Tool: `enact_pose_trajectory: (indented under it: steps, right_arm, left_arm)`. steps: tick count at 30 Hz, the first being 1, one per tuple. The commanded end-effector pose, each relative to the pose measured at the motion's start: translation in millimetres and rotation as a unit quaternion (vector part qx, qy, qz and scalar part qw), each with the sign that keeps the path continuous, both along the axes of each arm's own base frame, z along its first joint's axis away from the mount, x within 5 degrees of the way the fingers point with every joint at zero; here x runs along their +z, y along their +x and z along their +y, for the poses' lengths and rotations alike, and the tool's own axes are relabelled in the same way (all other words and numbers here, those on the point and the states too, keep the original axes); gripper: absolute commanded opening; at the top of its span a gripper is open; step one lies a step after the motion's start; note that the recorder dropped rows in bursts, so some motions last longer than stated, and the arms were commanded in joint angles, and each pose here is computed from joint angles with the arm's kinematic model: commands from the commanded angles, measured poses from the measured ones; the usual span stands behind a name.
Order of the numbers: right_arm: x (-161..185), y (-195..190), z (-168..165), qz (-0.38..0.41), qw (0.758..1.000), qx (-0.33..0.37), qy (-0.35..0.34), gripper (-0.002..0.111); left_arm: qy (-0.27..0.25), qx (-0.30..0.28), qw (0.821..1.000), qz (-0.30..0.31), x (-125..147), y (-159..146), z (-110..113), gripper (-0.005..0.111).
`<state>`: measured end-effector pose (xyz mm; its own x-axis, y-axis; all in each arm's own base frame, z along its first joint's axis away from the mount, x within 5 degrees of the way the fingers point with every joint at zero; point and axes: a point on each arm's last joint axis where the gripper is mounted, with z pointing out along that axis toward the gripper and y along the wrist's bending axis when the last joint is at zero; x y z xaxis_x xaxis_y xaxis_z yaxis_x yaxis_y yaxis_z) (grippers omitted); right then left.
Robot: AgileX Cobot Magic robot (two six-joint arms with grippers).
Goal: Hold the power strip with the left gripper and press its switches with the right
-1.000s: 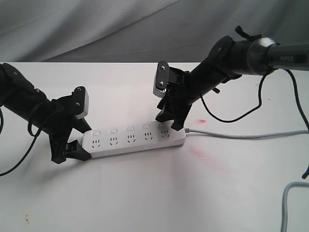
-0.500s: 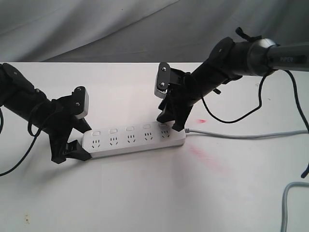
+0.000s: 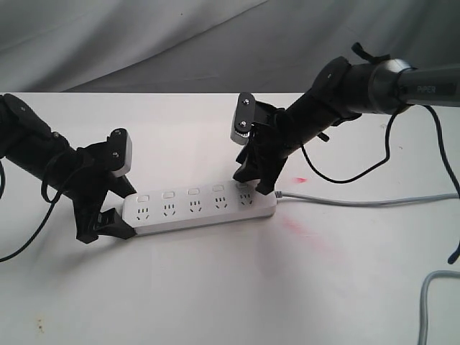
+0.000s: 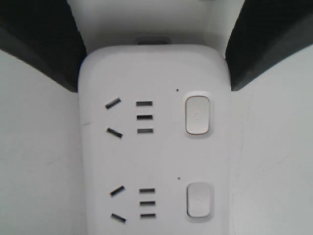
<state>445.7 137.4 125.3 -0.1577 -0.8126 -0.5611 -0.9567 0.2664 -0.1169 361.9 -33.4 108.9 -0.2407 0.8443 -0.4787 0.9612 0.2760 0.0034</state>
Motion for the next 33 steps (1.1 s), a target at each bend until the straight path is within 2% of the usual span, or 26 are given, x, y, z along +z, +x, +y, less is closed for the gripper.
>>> enact_pose_trajectory:
  steps: [1,6,16,20,27,33]
  right_arm:
    - [-18.8,-9.1,-4.9,0.026,0.999,0.013,-0.019,0.039]
    - [-32.5,-16.6,-8.4,0.023,0.999,0.012,-0.030,0.039]
    - [-33.0,-16.1,-13.1,0.022,0.999,-0.008,-0.022,0.039]
    - [-6.0,-7.6,-9.5,-0.019,1.000,-0.020,-0.006,0.039]
    - [65.4,-7.0,-6.9,-0.092,0.995,-0.025,0.025,0.039]
    - [95.8,-20.1,-8.3,-0.115,0.992,-0.033,0.044,0.037]
  left_arm:
    - [0.001,-0.002,1.000,0.006,-2.5,-0.7,-1.3,0.063]
    - [0.001,-0.002,1.000,0.006,-2.5,-0.7,-1.3,0.063]
    - [0.001,-0.002,1.000,0.006,-2.5,-0.7,-1.3,0.063]
    - [0.001,-0.002,1.000,0.006,-2.5,-0.7,-1.3,0.063]
    - [0.001,-0.002,1.000,0.006,-2.5,-0.7,-1.3,0.063]
    - [0.001,-0.002,1.000,0.006,-2.5,-0.7,-1.3,0.063]
